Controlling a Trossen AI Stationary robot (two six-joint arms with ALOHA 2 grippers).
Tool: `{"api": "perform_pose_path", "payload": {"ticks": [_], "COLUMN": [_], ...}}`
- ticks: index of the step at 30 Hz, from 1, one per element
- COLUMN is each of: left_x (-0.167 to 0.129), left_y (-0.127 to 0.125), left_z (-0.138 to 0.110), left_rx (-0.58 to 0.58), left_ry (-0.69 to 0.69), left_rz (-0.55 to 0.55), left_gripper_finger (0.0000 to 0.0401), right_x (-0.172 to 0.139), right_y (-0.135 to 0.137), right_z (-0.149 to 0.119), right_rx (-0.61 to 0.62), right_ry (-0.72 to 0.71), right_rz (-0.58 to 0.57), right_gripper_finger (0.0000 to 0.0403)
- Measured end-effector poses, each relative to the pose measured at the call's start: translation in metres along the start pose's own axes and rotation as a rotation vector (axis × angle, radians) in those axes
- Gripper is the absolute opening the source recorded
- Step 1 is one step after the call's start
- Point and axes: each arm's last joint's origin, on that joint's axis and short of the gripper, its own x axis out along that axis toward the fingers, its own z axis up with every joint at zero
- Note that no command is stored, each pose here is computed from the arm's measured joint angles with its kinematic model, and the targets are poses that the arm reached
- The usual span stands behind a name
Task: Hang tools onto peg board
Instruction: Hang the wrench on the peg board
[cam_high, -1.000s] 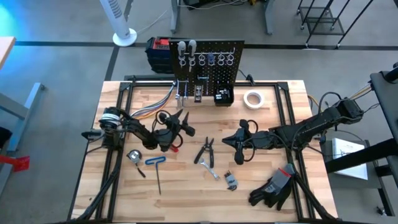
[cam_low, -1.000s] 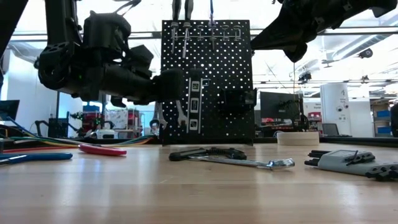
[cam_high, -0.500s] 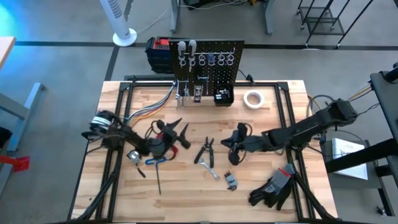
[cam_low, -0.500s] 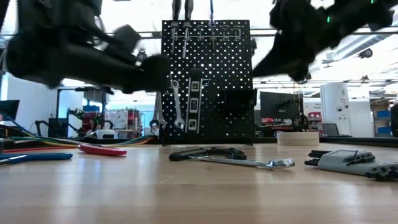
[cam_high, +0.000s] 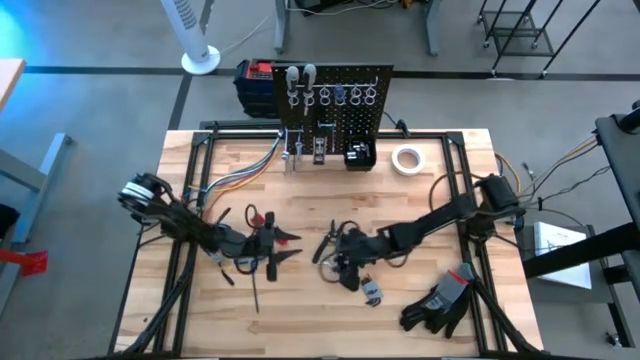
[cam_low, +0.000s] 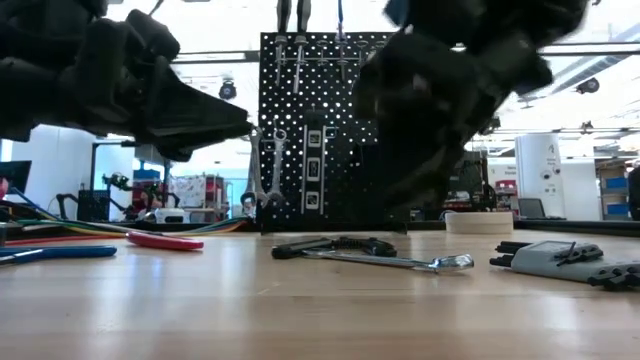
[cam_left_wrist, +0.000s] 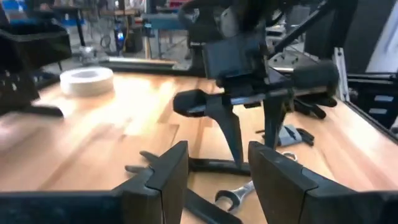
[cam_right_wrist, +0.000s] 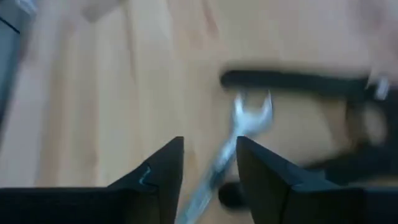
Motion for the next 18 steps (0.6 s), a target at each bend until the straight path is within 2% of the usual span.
{"api": "perform_pose_path", "payload": {"ticks": [4, 7, 12, 18], "left_x": [0.011, 0.025, 0.056, 0.082], "left_y": [-0.009, -0.018, -0.035, -0.047], "left_z": [-0.002, -0.003, -0.009, -0.014], "left_rx": [0.001, 0.018, 0.065, 0.116], "left_ry": [0.035, 0.07, 0.151, 0.172], "left_rz": [-0.012, -0.048, -0.058, -0.041], "left_gripper_finger": [0.0157, 0.0157, 0.0157, 0.0157], "right_x": [0.003, -0.003, -0.023, -0.037], "right_y": [0.017, 0.036, 0.072, 0.093], "right_z": [0.002, 0.0, 0.008, 0.0], "right_rx": [0.045, 0.025, 0.006, 0.029], "right_ry": [0.237, 0.321, 0.328, 0.404], "right_rz": [-0.116, -0.217, -0.183, -0.185], "right_gripper_finger": [0.0155, 0.015, 0.0138, 0.0125]}}
